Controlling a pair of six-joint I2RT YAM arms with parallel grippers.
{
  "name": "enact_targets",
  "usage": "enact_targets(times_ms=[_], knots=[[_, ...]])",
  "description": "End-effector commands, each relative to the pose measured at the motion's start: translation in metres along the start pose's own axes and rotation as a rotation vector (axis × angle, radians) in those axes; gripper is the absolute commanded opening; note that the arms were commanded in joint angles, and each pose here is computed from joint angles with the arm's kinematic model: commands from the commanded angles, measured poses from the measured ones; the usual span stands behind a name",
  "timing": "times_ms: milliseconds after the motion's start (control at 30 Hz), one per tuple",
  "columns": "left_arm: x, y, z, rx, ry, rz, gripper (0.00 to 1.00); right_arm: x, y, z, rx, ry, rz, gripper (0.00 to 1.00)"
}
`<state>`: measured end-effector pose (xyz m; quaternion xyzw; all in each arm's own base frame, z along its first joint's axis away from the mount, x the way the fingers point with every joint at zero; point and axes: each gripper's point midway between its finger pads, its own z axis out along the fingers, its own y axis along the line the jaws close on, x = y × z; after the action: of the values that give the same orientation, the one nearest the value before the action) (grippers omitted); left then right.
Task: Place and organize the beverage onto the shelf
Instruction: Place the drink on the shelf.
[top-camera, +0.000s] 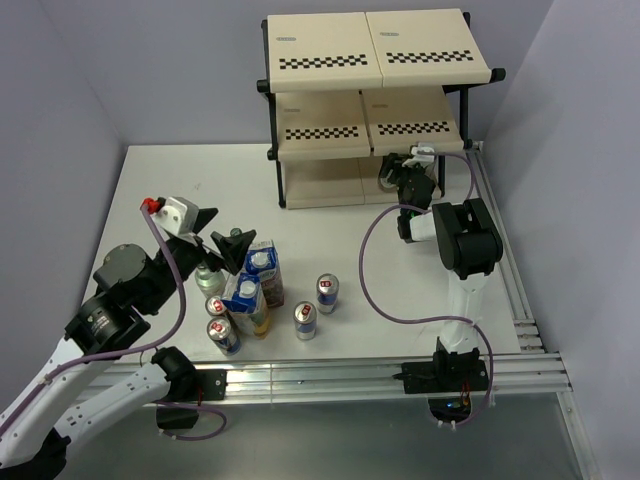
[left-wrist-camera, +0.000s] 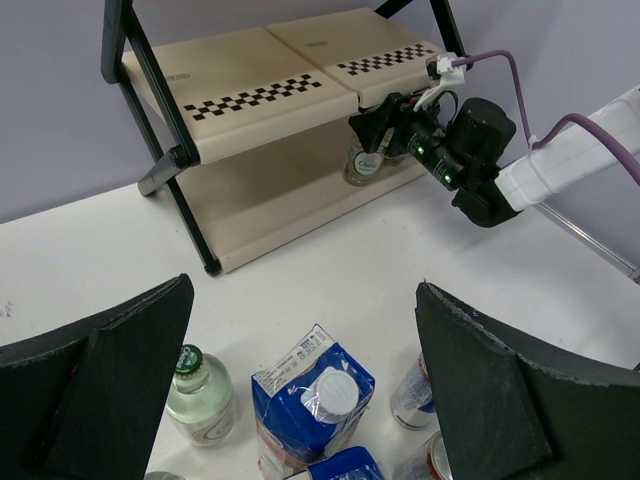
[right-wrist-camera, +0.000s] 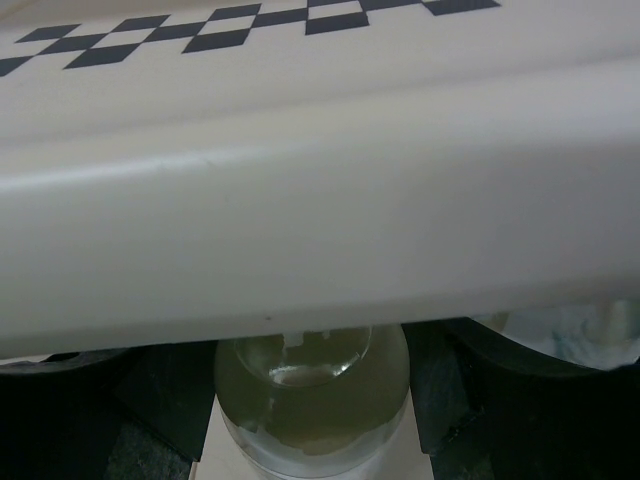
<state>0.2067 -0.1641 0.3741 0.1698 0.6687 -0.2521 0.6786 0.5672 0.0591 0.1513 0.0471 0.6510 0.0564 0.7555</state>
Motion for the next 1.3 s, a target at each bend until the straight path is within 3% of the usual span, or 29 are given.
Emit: enact_targets(times_ms=[0, 267, 367, 800, 1267], knots=[[-0.011, -0.002, 0.000, 0.012, -0.037, 0.009, 1.00, -0.136, 0.003, -0.006, -0.009, -0.533, -0.001, 0.05], [-0.011, -0.001, -0.001, 0.006, -0.038, 0.012, 0.99, -0.111, 0.010, -0.010, -0.068, -0.473, -0.061, 0.22], [-0.011, 0.000, -0.002, 0.002, -0.038, 0.012, 1.00, -0.105, 0.013, -0.008, -0.086, -0.461, -0.060, 0.36], [-0.009, 0.000, -0.001, 0.006, -0.036, 0.019, 0.99, -0.092, 0.019, 0.001, -0.126, -0.366, 0.015, 0.58], [-0.007, 0.001, -0.003, 0.003, -0.038, 0.023, 0.99, -0.079, 0.027, 0.010, -0.182, -0.302, 0.049, 0.66]])
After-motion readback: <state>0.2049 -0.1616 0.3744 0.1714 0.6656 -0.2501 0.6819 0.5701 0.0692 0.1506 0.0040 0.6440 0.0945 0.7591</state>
